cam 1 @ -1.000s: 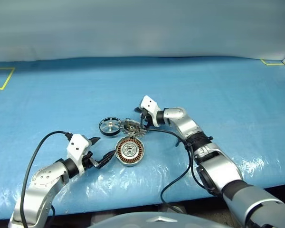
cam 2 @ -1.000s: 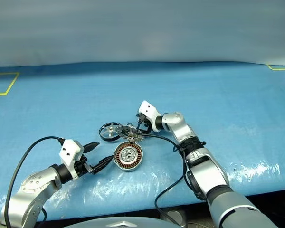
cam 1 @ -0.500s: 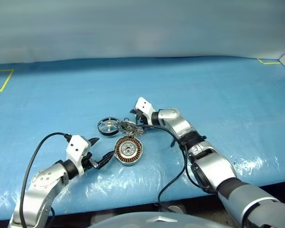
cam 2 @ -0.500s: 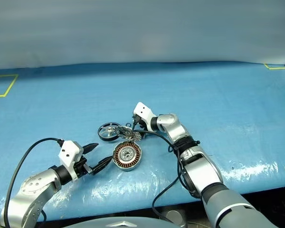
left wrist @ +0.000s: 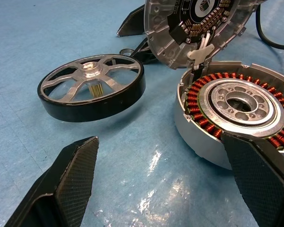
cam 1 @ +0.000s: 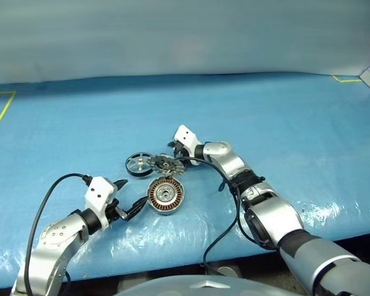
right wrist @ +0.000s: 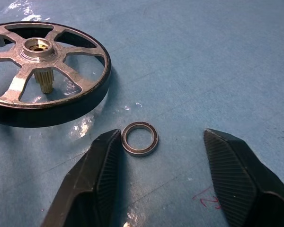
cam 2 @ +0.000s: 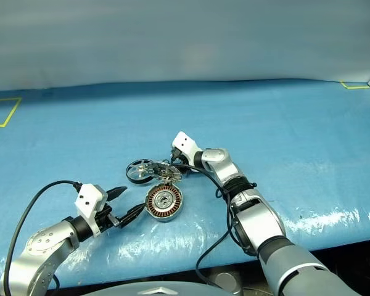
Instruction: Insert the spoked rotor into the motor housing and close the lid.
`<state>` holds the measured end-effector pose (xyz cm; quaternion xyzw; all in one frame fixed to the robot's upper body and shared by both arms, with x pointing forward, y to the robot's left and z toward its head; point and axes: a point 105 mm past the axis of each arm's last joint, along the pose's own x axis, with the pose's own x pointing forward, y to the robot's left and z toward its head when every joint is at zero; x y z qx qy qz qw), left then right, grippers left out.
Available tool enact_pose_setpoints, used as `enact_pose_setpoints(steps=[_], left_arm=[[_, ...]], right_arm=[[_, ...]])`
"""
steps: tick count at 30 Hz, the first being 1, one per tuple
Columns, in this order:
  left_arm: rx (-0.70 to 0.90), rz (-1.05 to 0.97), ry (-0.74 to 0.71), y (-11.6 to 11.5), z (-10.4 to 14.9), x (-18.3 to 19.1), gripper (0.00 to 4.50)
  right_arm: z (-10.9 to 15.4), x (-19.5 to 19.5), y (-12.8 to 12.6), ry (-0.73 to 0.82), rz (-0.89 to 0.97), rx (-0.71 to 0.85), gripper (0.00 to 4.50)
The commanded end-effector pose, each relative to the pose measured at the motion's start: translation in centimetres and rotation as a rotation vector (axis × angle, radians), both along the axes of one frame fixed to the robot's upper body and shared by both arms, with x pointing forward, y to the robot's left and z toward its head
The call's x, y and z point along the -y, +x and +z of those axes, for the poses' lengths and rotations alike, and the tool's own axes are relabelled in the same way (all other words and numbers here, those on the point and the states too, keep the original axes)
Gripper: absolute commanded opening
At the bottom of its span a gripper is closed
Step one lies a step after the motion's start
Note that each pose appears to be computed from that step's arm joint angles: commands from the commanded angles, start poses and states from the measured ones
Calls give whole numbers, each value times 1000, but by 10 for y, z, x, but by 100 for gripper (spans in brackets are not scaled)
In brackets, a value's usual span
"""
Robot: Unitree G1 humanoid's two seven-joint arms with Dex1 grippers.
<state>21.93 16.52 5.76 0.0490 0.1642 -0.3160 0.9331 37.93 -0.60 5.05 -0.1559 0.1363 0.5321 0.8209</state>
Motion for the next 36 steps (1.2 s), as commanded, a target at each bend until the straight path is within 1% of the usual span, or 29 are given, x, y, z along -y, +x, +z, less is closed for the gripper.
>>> enact_pose_setpoints(steps=[1, 3, 11, 14, 21, 28, 31, 34, 36], left_arm=[[64, -19, 6, 0, 15, 4, 450], [63, -18, 6, 0, 15, 4, 450], [60, -15, 3, 1, 14, 4, 450], [60, -17, 1, 1, 14, 4, 450], [56, -31, -1, 3, 14, 6, 450], [51, -54, -8, 7, 12, 9, 450], [48, -61, -11, 8, 11, 11, 450], [42, -66, -15, 8, 10, 12, 450], [36, -71, -16, 8, 9, 12, 450]], right_arm=[[1, -2, 0, -7, 4, 16, 188], [0, -2, 0, -13, 7, 17, 127], [-4, 1, -1, -33, 8, 23, 127], [0, 7, 5, -28, -30, 48, 127], [19, 55, 31, -7, -232, 105, 127], [30, 107, 34, -20, -366, 130, 127], [30, 124, 27, -50, -415, 132, 127], [20, 139, 6, -117, -418, 106, 127], [16, 142, -13, -114, -414, 83, 127]])
